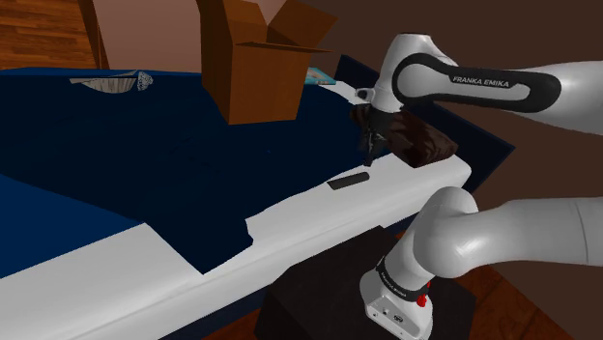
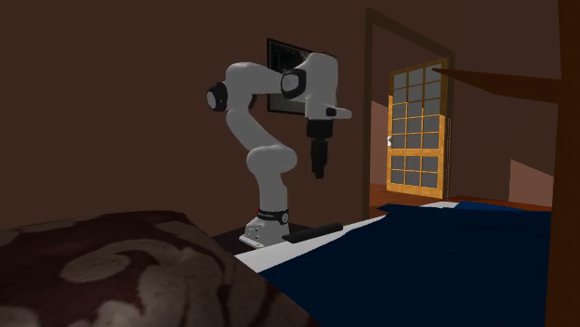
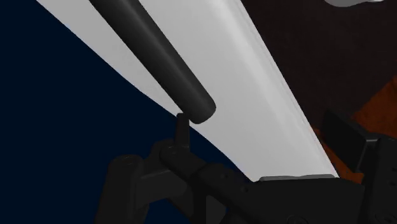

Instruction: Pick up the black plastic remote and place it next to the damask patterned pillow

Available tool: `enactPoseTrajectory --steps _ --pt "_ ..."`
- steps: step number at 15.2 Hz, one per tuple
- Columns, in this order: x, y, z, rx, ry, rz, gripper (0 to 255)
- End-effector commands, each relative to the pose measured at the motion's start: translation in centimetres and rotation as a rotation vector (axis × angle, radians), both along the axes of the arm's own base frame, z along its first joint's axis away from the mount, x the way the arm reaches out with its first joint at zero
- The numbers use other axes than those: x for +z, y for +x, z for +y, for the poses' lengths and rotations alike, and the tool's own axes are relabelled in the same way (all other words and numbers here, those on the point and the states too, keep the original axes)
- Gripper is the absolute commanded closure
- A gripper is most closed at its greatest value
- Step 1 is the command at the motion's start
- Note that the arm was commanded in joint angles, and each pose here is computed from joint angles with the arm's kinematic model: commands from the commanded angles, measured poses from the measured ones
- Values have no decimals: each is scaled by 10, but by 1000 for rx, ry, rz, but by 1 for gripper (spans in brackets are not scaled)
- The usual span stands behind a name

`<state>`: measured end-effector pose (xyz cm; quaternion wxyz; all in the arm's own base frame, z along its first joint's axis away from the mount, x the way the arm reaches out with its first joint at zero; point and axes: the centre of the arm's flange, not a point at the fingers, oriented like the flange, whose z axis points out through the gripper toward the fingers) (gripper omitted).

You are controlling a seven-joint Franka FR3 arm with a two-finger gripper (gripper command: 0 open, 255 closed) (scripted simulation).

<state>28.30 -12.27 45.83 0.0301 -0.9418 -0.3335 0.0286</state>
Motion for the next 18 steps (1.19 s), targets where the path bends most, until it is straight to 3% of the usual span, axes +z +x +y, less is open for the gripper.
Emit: enactPoseTrajectory --steps 1,9,18 --pt "-21 3 -17 111 4 -3 0" --pt "-102 28 -78 516 22 -10 0" --pt "-144 26 -79 525 23 -10 0"
